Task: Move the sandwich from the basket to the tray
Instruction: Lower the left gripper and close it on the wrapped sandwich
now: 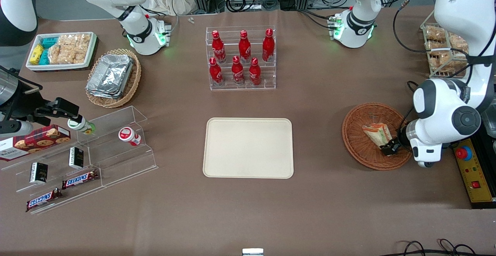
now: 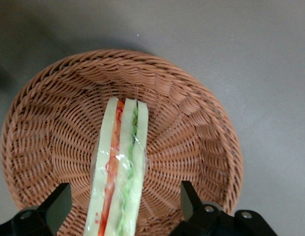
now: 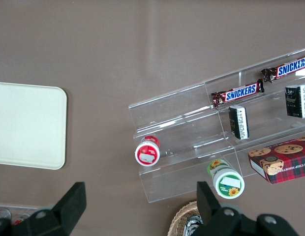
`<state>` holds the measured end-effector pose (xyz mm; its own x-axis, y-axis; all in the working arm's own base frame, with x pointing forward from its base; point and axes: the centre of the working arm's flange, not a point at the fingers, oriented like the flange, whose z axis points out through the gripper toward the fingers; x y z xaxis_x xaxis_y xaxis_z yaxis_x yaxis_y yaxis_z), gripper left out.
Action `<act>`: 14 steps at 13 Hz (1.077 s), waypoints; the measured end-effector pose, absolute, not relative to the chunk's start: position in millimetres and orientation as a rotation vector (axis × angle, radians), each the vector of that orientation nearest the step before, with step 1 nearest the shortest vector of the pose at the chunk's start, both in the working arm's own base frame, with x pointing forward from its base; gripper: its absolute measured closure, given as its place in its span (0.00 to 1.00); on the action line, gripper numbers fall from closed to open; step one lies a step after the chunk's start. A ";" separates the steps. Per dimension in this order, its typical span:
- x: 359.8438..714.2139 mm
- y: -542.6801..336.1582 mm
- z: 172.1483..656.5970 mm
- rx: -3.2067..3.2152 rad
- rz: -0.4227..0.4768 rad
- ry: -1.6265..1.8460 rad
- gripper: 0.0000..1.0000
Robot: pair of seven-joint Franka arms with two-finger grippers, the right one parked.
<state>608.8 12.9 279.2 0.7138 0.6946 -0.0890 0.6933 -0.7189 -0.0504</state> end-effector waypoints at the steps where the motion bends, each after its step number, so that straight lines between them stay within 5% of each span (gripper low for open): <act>1: 604.0 14.2 270.0 -2.898 0.153 -1.181 0.01; 10: 591.6 1.6 238.6 -2.929 0.149 -1.244 0.05; 14: 593.6 -3.2 247.9 -2.944 0.124 -1.223 0.50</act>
<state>593.6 -3.2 247.9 0.7034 0.7050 -0.0903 0.7088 -0.7052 0.0150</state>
